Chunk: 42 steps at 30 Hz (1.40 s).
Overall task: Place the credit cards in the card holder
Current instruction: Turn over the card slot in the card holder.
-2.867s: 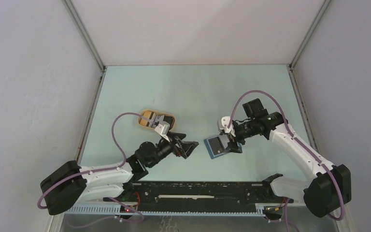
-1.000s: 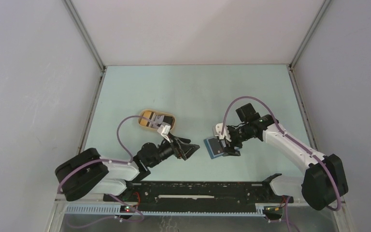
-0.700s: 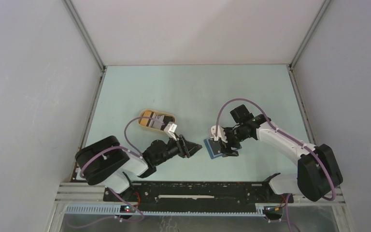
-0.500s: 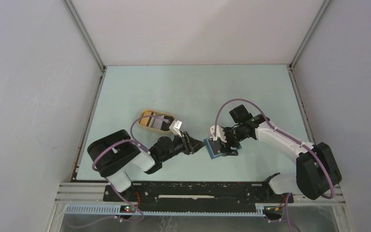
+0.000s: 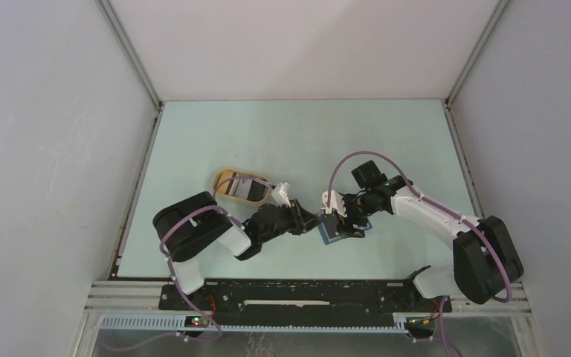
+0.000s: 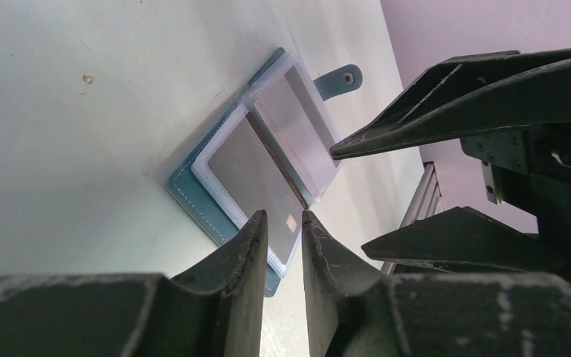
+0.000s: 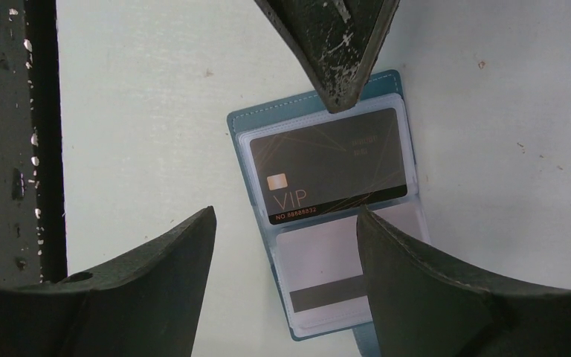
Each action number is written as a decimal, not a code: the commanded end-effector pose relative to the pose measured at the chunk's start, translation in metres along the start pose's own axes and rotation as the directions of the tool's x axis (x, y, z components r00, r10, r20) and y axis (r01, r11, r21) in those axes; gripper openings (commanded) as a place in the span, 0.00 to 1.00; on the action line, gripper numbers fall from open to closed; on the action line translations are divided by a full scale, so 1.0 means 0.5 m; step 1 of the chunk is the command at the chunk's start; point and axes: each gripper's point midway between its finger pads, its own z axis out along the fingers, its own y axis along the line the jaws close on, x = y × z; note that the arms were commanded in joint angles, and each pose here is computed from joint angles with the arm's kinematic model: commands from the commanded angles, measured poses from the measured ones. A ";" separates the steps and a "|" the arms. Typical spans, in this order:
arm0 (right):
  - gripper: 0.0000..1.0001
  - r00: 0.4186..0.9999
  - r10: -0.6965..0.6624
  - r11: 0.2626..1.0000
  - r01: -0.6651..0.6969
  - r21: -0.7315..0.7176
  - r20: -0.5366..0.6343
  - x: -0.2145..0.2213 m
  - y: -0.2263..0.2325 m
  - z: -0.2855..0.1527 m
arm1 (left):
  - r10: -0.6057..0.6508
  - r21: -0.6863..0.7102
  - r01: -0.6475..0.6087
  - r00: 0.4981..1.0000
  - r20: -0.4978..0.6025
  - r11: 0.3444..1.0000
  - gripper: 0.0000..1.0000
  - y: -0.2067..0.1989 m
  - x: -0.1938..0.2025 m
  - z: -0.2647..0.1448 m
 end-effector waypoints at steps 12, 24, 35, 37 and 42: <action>0.78 1.000 0.004 1.000 -0.004 0.016 0.010 -0.007 -0.006 -0.002 | -0.012 -0.056 0.009 0.999 -0.049 0.998 0.35 0.005 0.024 0.042; 0.78 1.000 0.005 1.000 -0.005 0.016 0.011 -0.008 -0.005 -0.003 | 0.001 -0.097 -0.007 0.998 -0.065 0.995 0.37 0.013 0.035 0.047; 0.78 1.000 0.002 1.000 -0.002 0.015 0.012 -0.008 -0.004 -0.004 | 0.003 -0.080 -0.009 0.998 -0.065 0.997 0.35 0.000 0.033 0.050; 0.78 1.000 0.004 1.000 -0.004 0.015 0.013 -0.008 -0.004 -0.004 | 0.003 -0.075 -0.009 0.998 -0.068 0.997 0.34 -0.002 0.034 0.050; 0.78 1.000 0.008 1.000 -0.008 0.008 0.018 -0.009 -0.004 0.004 | 0.005 -0.052 -0.008 0.998 -0.060 0.999 0.33 -0.012 0.030 0.046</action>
